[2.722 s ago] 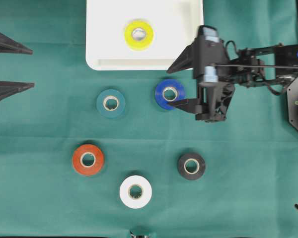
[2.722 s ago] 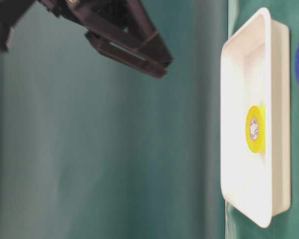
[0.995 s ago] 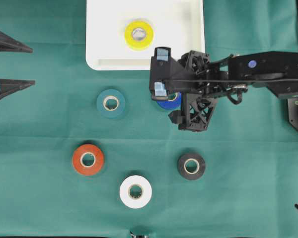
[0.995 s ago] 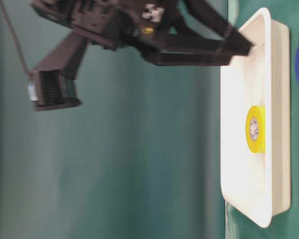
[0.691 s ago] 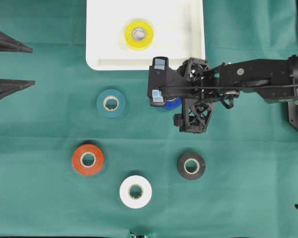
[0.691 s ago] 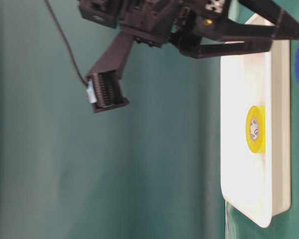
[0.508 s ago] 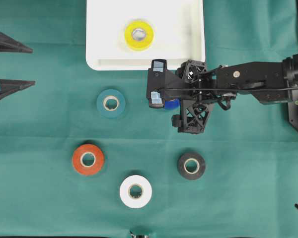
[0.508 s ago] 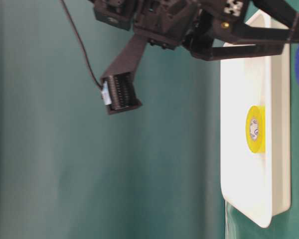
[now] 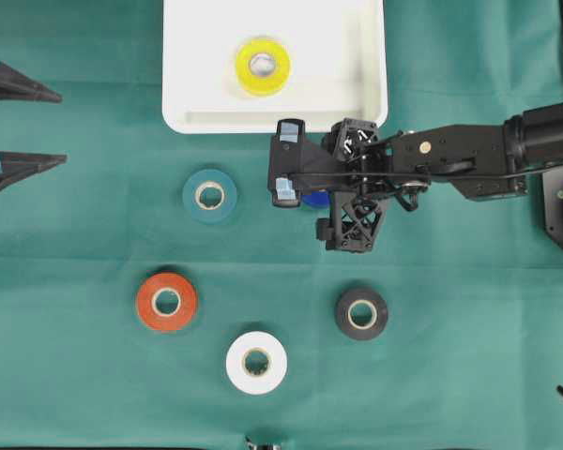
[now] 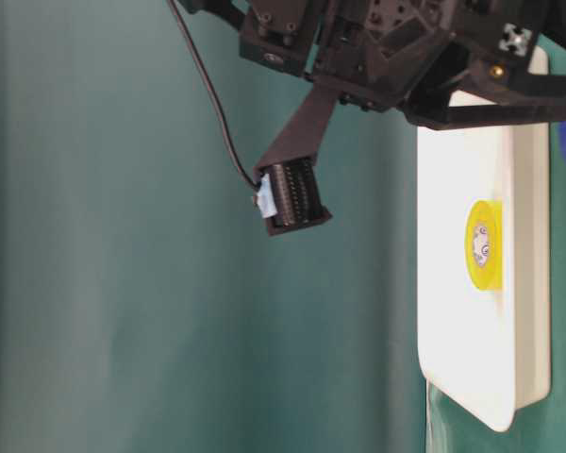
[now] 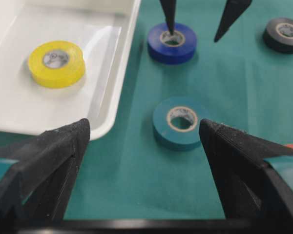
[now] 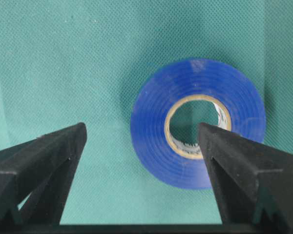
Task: Pick up the tape from a random location and place it into the white case.
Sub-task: 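Lower the right gripper into the blue roll's hole and close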
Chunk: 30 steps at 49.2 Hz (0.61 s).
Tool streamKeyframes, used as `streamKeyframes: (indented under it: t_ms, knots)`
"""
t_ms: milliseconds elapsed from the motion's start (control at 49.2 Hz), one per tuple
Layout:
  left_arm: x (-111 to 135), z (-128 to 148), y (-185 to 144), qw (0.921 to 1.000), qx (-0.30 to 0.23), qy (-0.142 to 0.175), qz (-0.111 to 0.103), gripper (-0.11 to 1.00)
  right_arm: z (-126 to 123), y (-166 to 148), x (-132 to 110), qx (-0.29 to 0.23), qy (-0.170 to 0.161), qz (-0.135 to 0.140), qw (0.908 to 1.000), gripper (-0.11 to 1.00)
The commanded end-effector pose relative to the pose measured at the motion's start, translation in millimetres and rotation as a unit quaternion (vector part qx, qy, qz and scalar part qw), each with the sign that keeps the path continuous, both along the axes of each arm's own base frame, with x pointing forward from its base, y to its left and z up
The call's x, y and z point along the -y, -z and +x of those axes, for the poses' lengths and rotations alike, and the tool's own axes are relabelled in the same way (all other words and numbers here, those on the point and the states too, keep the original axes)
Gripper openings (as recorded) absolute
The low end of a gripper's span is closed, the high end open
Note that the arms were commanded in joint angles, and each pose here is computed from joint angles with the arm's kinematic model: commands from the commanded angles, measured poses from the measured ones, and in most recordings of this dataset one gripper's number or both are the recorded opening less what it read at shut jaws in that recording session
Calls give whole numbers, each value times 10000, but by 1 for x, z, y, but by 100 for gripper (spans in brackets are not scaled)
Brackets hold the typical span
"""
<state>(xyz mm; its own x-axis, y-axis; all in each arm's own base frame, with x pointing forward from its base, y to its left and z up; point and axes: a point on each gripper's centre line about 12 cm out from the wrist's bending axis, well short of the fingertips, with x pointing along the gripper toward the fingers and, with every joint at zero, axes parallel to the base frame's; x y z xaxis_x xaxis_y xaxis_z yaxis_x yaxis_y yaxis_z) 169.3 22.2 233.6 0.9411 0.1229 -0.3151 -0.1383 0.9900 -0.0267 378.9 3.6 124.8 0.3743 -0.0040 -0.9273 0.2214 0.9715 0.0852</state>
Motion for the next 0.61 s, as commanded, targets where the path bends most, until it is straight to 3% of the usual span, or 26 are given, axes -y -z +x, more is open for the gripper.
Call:
streamKeyframes:
  t_ms: [0, 589]
  knots:
    - [-1, 2, -2, 10000, 17, -19, -13, 98, 4, -3, -2, 130, -29, -3, 9999, 91]
    - [-1, 2, 0, 10000, -6, -19, -16, 98, 6, 15, -2, 107, -33, 2, 9999, 91]
